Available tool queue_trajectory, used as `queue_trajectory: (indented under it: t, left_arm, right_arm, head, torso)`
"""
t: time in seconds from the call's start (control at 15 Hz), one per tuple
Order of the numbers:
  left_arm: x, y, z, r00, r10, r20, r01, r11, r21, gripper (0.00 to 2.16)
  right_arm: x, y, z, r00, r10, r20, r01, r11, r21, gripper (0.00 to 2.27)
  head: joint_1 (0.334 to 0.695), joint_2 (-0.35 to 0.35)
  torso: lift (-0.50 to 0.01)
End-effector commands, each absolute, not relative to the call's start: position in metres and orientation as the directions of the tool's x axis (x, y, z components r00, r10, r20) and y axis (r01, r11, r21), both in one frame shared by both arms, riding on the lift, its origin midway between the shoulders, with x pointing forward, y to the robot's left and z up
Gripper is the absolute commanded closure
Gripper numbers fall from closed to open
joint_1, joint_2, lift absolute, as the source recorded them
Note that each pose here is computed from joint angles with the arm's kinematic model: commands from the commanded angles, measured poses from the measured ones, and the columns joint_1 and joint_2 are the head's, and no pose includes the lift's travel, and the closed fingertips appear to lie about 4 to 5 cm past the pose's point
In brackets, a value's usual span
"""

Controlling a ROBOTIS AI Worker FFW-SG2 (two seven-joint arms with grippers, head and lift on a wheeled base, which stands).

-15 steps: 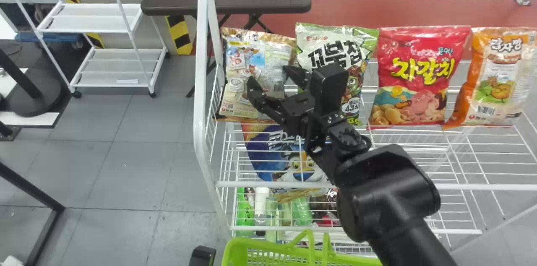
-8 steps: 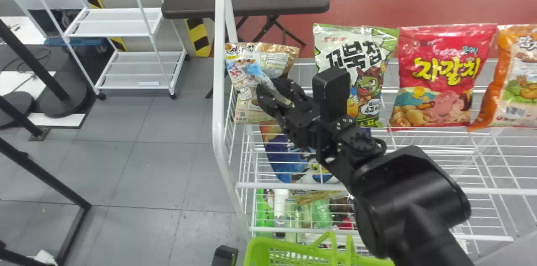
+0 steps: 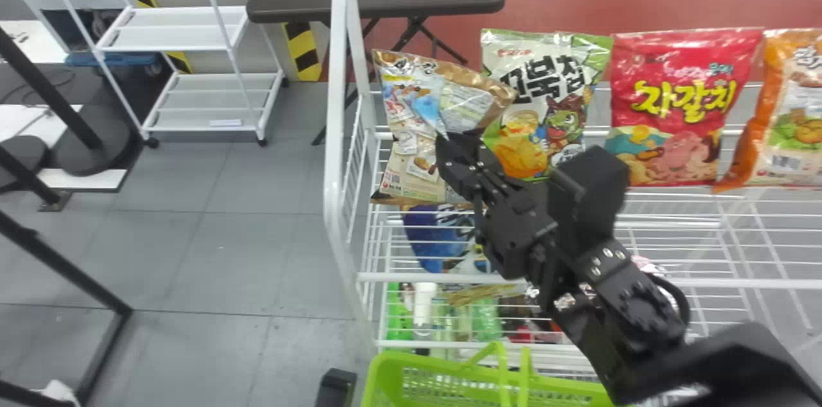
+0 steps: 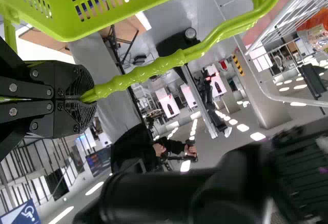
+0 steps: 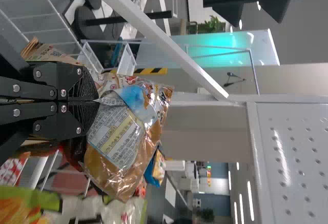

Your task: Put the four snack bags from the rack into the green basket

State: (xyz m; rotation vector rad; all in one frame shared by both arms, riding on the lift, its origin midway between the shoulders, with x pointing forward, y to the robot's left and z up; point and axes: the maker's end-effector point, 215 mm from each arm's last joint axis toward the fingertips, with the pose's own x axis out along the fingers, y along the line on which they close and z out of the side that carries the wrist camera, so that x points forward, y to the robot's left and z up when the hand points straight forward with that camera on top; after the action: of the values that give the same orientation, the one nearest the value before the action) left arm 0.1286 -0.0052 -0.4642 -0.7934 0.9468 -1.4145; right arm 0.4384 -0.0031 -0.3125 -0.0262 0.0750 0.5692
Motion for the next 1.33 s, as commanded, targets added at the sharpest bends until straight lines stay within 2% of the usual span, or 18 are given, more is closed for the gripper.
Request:
queue_trajectory:
  t: [0.0, 0.07, 0.13, 0.33, 0.4, 0.53, 0.67, 0.87, 1.0, 1.27]
  left_arm:
    - [0.134, -0.004, -0.466, -0.054, -0.996, -0.077, 0.459, 0.044, -0.887, 2.03]
    - [0.135, -0.003, -0.466, -0.05, -0.995, -0.082, 0.46, 0.049, -0.887, 2.03]
    - [0.137, -0.001, -0.467, -0.046, -0.995, -0.084, 0.46, 0.054, -0.886, 2.03]
    - [0.141, 0.006, -0.468, 0.009, -0.997, -0.073, 0.474, 0.069, -0.878, 2.03]
    - [0.141, 0.006, -0.469, 0.035, -0.997, -0.064, 0.483, 0.073, -0.872, 2.03]
    - [0.144, 0.005, -0.471, 0.045, -0.996, -0.075, 0.494, 0.087, -0.865, 2.03]
    - [0.148, 0.006, -0.474, 0.05, -0.996, -0.08, 0.497, 0.094, -0.863, 2.03]
    - [0.149, 0.006, -0.473, 0.05, -0.996, -0.076, 0.502, 0.09, -0.86, 2.03]
    - [0.147, 0.006, -0.473, 0.047, -0.996, -0.073, 0.5, 0.087, -0.862, 2.03]
    - [0.146, 0.006, -0.471, 0.046, -0.996, -0.071, 0.501, 0.084, -0.861, 2.03]
  right_arm:
    - [0.403, -0.047, -0.3, 0.856, 0.511, -0.085, -0.512, 0.859, 0.005, 2.24]
    - [0.39, -0.062, -0.295, 0.86, 0.502, -0.089, -0.504, 0.864, 0.003, 2.24]
    - [0.379, -0.083, -0.296, 0.868, 0.483, -0.115, -0.485, 0.874, 0.015, 2.24]
    - [0.35, -0.12, -0.338, 0.835, 0.462, -0.299, -0.477, 0.878, 0.026, 2.24]
    - [0.342, -0.131, -0.353, 0.81, 0.457, -0.366, -0.483, 0.875, 0.026, 2.24]
    - [0.317, -0.155, -0.378, 0.773, 0.421, -0.475, -0.468, 0.883, 0.021, 2.24]
    - [0.286, -0.173, -0.396, 0.701, 0.424, -0.573, -0.471, 0.879, 0.074, 2.24]
    - [0.253, -0.185, -0.417, 0.628, 0.422, -0.654, -0.472, 0.875, 0.11, 2.24]
    - [0.222, -0.174, -0.435, 0.534, 0.472, -0.701, -0.495, 0.847, 0.193, 2.24]
    - [0.187, -0.14, -0.457, 0.436, 0.555, -0.708, -0.51, 0.801, 0.314, 2.24]
  head:
    - [0.695, 0.0]
    - [0.695, -0.03]
    - [0.695, -0.097]
    - [0.695, -0.193]
    - [0.695, -0.249]
    - [0.695, -0.291]
    - [0.695, -0.35]
    - [0.695, -0.35]
    - [0.695, -0.35]
    - [0.695, -0.35]
  torso:
    - [-0.007]
    - [-0.007]
    - [-0.007]
    - [-0.007]
    - [-0.007]
    - [-0.007]
    - [-0.007]
    - [-0.007]
    - [-0.007]
    - [-0.007]
